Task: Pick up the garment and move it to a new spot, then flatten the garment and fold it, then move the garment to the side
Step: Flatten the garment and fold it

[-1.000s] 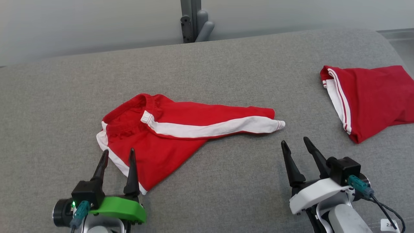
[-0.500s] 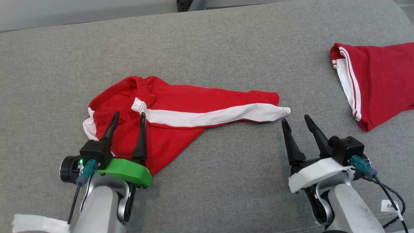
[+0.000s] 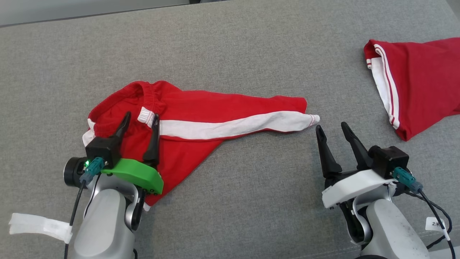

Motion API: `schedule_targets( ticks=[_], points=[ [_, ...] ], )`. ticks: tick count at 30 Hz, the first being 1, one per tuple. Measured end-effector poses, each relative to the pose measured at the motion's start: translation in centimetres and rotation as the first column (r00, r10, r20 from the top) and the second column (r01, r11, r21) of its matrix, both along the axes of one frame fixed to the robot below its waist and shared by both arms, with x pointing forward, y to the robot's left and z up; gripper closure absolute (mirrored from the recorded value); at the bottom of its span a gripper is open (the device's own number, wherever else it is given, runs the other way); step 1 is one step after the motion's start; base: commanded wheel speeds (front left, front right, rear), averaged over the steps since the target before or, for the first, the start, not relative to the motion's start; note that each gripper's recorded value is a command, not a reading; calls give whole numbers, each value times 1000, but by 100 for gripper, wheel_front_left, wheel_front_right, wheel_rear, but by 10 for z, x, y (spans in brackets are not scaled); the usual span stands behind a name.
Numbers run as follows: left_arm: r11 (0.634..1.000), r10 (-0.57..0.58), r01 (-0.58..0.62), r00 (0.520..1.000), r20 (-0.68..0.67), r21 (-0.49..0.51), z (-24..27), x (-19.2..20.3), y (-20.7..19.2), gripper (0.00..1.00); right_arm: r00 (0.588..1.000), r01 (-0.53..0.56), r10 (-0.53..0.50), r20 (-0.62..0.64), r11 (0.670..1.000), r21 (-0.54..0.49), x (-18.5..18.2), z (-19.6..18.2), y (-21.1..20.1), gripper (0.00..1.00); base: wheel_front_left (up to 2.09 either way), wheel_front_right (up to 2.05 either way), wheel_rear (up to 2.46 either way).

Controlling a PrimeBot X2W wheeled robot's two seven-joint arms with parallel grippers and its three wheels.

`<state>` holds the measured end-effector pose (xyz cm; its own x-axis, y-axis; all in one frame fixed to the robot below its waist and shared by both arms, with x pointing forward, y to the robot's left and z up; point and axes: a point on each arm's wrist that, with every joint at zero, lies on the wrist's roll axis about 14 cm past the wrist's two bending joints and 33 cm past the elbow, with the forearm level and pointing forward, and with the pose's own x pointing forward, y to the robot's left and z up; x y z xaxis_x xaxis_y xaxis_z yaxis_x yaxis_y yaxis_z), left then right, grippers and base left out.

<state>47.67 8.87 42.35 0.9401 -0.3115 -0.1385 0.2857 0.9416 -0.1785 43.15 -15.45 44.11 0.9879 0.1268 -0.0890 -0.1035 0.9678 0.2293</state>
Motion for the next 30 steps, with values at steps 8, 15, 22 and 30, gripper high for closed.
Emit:
schedule_targets(
  ticks=[8,15,22,30],
  points=[
    [999,-38,37,999,-26,-24,-5,-1,-10,15,1000,-3,3,-5,1000,7,-1,-1,2,0,0,0,0],
    [999,-39,38,999,-26,-39,-3,-1,-9,100,1000,-4,4,-4,1000,12,-1,-1,3,0,0,0,0],
    [999,18,-18,1000,17,-39,9,7,10,100,1000,-11,12,-10,999,38,0,-3,8,0,0,0,0],
    [998,67,-67,998,-3,-17,-1,-1,25,100,994,-78,85,-70,992,98,-3,-20,33,0,0,0,0]
  ],
)
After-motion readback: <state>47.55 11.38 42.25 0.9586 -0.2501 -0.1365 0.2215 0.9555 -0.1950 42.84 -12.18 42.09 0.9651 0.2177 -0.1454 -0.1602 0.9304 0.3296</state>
